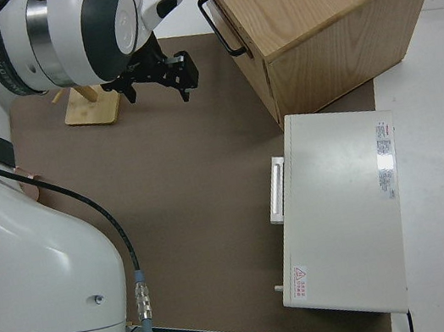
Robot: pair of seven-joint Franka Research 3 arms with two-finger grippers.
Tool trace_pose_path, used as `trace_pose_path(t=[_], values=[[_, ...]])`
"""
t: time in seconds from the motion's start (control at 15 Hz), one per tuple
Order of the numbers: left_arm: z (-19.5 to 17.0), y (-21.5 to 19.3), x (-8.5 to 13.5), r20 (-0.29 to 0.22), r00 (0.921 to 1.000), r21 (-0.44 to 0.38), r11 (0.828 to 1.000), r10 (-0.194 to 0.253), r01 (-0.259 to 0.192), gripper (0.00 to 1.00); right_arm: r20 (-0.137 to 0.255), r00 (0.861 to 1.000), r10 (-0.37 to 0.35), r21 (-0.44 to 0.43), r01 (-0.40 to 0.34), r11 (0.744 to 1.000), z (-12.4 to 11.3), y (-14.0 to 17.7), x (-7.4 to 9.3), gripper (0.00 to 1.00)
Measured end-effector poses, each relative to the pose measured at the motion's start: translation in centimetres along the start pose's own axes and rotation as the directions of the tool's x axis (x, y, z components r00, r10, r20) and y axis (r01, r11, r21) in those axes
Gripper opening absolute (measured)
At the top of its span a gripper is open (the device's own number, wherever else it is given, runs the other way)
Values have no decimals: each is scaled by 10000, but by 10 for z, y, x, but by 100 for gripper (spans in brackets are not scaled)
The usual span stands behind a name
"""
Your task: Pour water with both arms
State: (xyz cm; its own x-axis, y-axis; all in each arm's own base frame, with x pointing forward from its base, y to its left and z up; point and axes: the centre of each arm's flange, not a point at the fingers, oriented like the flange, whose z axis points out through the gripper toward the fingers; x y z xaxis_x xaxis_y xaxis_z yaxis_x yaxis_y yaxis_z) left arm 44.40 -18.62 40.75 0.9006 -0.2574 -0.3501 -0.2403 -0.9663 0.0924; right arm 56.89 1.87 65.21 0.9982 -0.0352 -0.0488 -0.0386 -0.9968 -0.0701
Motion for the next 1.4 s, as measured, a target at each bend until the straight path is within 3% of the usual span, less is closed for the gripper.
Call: trace_pose_path(t=[0.93, 1.2, 1.4], values=[[-2, 0, -1, -52, 10000, 11, 10000, 5, -5, 64, 0, 10000, -1, 1, 1, 10000, 0, 0, 0, 100], [-5, -1, -12, -716, 9974, -15, 10000, -63, 62, 64, 0, 10000, -1, 1, 1, 10000, 0, 0, 0, 100], [-1, -4, -26, -1468, 9890, 9, 9999, -157, 160, 64, 0, 10000, -1, 1, 1, 10000, 0, 0, 0, 100]])
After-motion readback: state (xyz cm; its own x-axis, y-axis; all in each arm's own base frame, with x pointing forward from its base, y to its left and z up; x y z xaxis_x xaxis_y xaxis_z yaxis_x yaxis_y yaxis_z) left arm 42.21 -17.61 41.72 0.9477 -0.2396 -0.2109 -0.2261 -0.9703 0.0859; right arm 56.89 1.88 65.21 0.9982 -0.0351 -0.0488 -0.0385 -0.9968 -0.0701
